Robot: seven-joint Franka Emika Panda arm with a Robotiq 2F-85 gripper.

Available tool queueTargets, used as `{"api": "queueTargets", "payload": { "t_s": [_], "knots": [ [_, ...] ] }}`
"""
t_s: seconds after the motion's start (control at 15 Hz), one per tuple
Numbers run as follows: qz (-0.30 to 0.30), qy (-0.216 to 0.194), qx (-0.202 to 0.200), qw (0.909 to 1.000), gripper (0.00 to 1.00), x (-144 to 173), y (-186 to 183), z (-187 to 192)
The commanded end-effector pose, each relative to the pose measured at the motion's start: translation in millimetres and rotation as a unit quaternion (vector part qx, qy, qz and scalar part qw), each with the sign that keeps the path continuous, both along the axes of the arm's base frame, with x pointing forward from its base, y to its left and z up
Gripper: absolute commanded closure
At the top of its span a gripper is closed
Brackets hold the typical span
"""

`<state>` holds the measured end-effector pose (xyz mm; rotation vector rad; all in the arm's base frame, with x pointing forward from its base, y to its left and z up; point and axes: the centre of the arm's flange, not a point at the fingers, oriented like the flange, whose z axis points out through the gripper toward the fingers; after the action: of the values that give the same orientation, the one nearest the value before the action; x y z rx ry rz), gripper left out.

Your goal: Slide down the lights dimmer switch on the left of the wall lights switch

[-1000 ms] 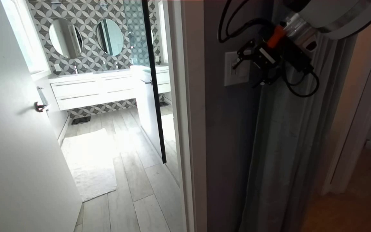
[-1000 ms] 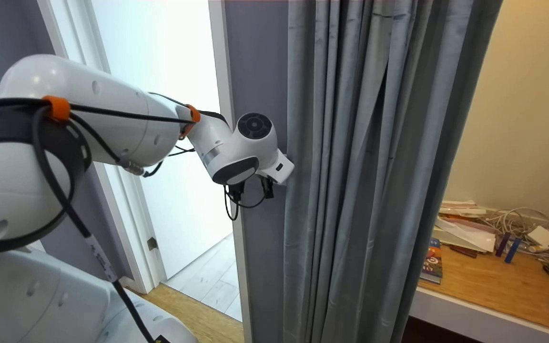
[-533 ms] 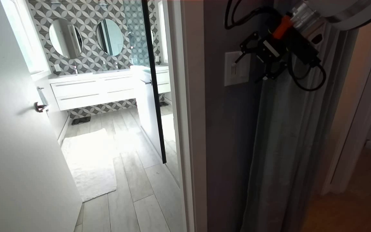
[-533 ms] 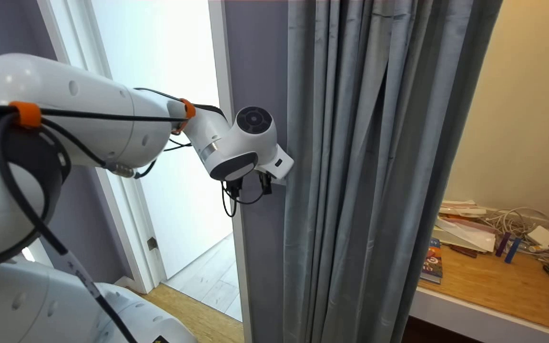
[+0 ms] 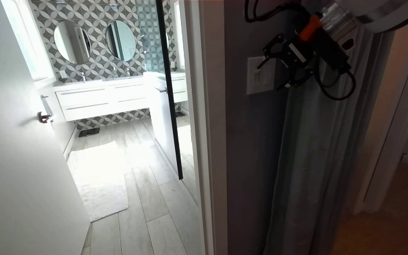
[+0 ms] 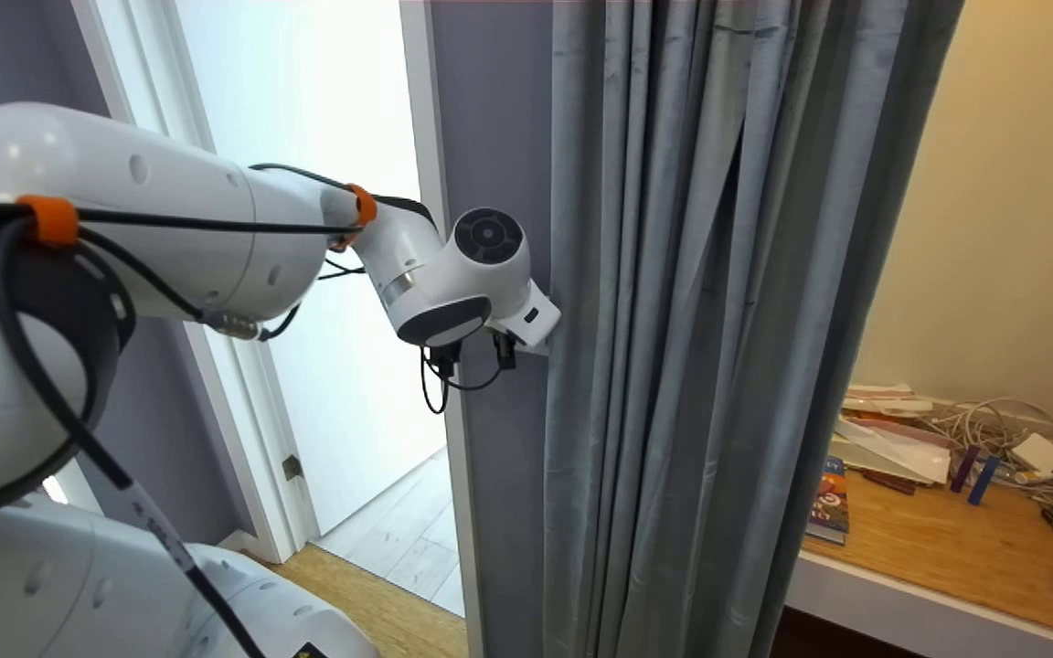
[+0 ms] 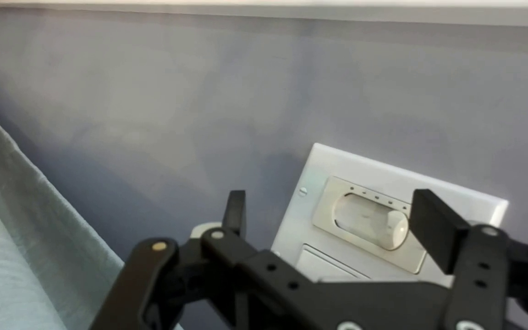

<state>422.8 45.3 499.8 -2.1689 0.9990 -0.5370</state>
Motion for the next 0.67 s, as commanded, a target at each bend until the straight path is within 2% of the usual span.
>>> {"api": "queueTargets", "payload": {
  "t_s": [0.0, 0.2, 0.27, 0.4, 0.47, 0.53, 0.6],
  "knots": [
    [-0.006, -0.017, 0.019, 0.9997, 0.10, 3.5, 1.3, -4.4],
    [-0.015, -0.031, 0.025, 0.9991, 0.17, 4.2, -1.2, -2.4],
    [-0.017, -0.036, 0.029, 0.9988, 0.23, 5.1, -1.3, -1.7],
    [-0.016, -0.043, 0.032, 0.9984, 0.24, 6.8, 1.6, -1.1],
    [-0.014, -0.045, 0.034, 0.9983, 0.37, 7.6, 3.6, -1.1],
    [-0.013, -0.046, 0.037, 0.9982, 0.37, 7.7, 5.4, -1.2],
    [-0.012, -0.048, 0.039, 0.9980, 0.43, 8.2, 7.1, -1.1]
  ]
}}
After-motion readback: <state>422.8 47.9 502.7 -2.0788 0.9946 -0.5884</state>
